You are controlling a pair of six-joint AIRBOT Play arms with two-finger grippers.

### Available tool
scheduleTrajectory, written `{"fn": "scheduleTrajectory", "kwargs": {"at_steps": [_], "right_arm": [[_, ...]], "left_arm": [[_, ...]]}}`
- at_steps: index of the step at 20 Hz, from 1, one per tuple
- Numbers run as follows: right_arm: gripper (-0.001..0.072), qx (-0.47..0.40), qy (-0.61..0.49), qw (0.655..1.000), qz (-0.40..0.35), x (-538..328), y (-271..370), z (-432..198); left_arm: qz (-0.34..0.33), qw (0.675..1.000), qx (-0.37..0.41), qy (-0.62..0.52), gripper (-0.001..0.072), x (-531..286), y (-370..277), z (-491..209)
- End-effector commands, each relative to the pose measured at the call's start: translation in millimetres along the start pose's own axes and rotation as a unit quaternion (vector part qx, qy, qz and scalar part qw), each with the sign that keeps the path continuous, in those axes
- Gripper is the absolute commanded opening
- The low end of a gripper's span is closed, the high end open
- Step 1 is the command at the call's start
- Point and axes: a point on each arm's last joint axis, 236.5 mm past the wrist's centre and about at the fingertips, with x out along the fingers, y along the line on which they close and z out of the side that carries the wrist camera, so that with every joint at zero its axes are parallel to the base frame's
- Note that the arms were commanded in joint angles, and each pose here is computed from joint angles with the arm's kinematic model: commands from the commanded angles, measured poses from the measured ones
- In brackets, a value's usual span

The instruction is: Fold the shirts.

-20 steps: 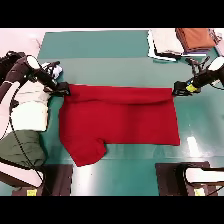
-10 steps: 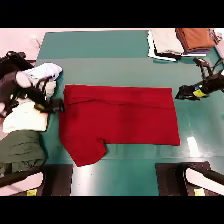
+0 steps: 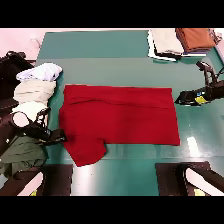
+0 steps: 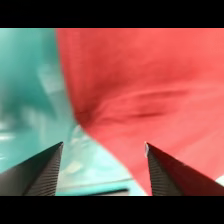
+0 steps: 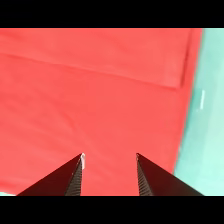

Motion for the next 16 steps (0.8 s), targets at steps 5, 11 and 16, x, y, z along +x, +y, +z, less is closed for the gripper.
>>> {"fn": "scheduleTrajectory", "kwargs": {"at_steps": [5,11,16], "right_arm": [[0.0386,0.003,-0.001,1.0,0.013,-0.7,6.4,-1.2],[0.0385,0.052,0.075,0.996,0.005,1.0,-28.9,-54.6],[0.0544,0.208,0.188,0.96,-0.009,37.4,-80.3,-183.1]], "left_arm": [[-0.071,0.997,-0.032,-0.007,0.0597,22.2,-22.1,-9.2],[-0.075,0.996,0.022,-0.044,0.0024,-7.3,-36.1,16.0],[-0.081,0.992,0.049,-0.08,0.0024,-31.3,-49.0,36.9]]}}
